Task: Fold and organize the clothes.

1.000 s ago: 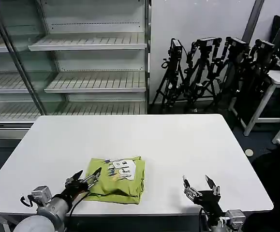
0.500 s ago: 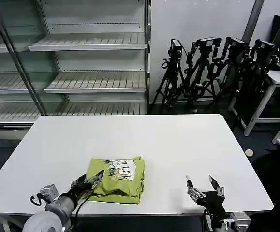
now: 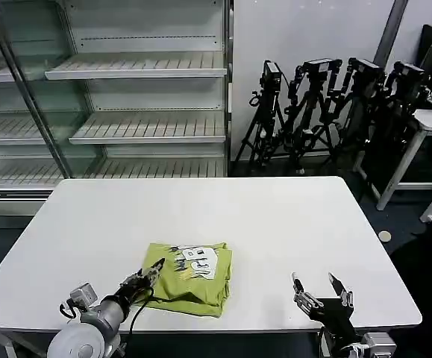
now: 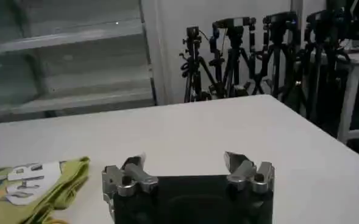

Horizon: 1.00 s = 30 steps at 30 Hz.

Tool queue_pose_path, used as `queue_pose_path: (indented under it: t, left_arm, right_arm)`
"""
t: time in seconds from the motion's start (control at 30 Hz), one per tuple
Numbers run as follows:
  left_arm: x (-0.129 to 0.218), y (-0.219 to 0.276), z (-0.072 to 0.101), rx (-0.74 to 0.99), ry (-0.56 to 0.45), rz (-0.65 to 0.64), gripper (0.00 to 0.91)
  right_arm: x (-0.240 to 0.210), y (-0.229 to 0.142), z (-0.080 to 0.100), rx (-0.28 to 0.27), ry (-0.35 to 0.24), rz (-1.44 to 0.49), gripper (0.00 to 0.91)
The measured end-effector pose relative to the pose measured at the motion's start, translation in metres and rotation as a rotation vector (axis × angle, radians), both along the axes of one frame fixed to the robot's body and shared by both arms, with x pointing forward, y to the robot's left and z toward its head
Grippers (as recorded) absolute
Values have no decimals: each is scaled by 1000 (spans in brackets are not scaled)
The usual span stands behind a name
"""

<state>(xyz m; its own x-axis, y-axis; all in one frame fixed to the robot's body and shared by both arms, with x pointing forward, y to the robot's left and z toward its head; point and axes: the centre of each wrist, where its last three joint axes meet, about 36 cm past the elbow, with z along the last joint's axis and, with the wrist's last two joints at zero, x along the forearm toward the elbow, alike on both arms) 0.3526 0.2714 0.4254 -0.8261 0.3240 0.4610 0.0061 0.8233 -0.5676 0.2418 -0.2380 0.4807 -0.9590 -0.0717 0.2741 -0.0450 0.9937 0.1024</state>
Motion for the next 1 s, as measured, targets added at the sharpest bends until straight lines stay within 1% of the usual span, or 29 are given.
queue_pose_path:
  t: [0.13,0.43,0.63,0.7,0.77,0.83,1.0]
  left_arm:
    - [0,0,-2,-28,10,9,50]
    - [-3,1,-3,-106,34,39,40]
    - [-6,9,1,-148,45,67,40]
    - [-7,17,6,-147,44,85,40]
    - [-8,30,13,-137,31,105,50]
    - [-8,47,21,-110,15,132,40]
    - [-12,102,50,26,-61,219,40]
  right_arm:
    - [-2,0,3,-2,-2,0,907]
    - [-6,-1,10,-8,-10,-3,907]
    - [-5,-2,13,-6,-20,3,907]
    - [-4,-2,13,-3,-22,6,907]
    - [-2,-2,12,0,-22,10,907]
    - [0,-1,10,3,-20,16,907]
    - [8,1,6,17,-22,30,907]
